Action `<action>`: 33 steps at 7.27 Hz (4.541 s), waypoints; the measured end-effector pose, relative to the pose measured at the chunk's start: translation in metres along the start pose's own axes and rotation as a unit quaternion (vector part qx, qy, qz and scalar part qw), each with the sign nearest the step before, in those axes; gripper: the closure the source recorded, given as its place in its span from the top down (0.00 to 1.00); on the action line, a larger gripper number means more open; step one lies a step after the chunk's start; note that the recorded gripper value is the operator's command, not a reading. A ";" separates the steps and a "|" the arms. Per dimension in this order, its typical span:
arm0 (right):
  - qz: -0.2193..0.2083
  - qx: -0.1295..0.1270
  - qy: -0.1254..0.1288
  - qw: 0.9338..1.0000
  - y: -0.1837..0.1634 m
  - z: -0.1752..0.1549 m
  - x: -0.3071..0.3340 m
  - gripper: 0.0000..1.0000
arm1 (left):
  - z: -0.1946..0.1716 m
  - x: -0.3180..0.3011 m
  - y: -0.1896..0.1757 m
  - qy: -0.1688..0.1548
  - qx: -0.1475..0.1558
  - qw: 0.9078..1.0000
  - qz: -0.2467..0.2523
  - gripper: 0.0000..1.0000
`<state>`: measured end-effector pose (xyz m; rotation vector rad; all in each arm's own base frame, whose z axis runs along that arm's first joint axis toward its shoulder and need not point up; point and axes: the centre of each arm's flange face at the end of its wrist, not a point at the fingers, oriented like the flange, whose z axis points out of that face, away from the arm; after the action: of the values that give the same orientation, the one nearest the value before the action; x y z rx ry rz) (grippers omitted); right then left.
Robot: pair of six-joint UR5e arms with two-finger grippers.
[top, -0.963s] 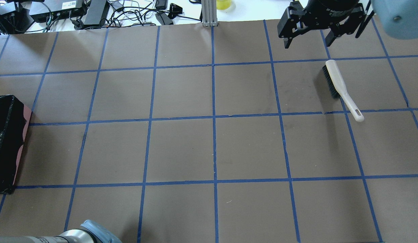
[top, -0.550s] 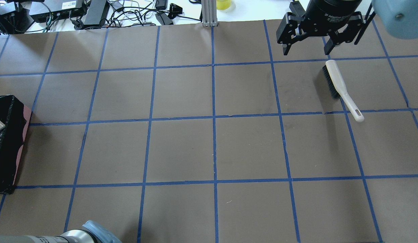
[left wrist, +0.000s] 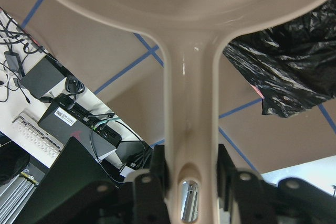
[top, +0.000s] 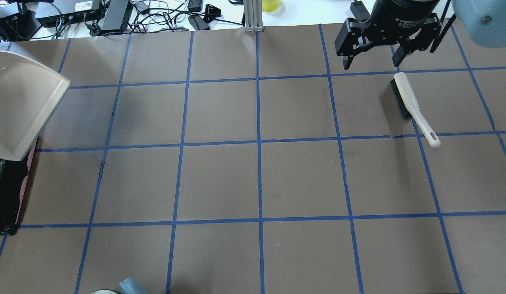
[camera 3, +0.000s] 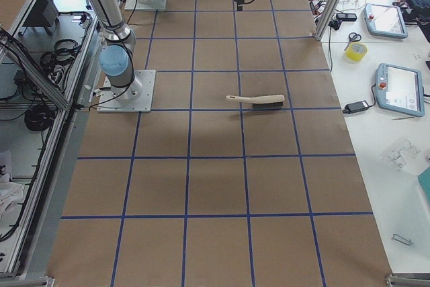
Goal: Sweep and dump trash into bin
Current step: 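Turn the dustpan upright and bring it back to the table with the left gripper, then lower the dustpan onto the table and open the left gripper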
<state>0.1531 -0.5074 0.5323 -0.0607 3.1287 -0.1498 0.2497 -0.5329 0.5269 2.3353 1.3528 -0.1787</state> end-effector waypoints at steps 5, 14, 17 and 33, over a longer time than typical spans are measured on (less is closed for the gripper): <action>-0.013 -0.002 -0.001 1.000 0.000 0.001 0.000 1.00 | 0.081 -0.128 -0.135 0.046 0.125 0.968 -0.211 0.00; -0.009 -0.006 -0.001 1.000 0.001 0.002 0.000 1.00 | 0.264 -0.159 -0.176 0.219 0.125 0.933 -0.256 0.00; -0.009 -0.006 -0.001 1.000 0.001 0.002 0.000 1.00 | 0.288 -0.164 -0.189 0.220 0.126 0.943 -0.214 0.01; -0.009 -0.006 -0.001 1.000 0.000 0.003 0.000 1.00 | 0.301 -0.164 -0.211 0.221 0.109 0.943 -0.222 0.52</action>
<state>0.1533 -0.5074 0.5296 -0.0894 3.1276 -0.1313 0.0171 -0.7015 0.2457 2.2910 2.1783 0.0763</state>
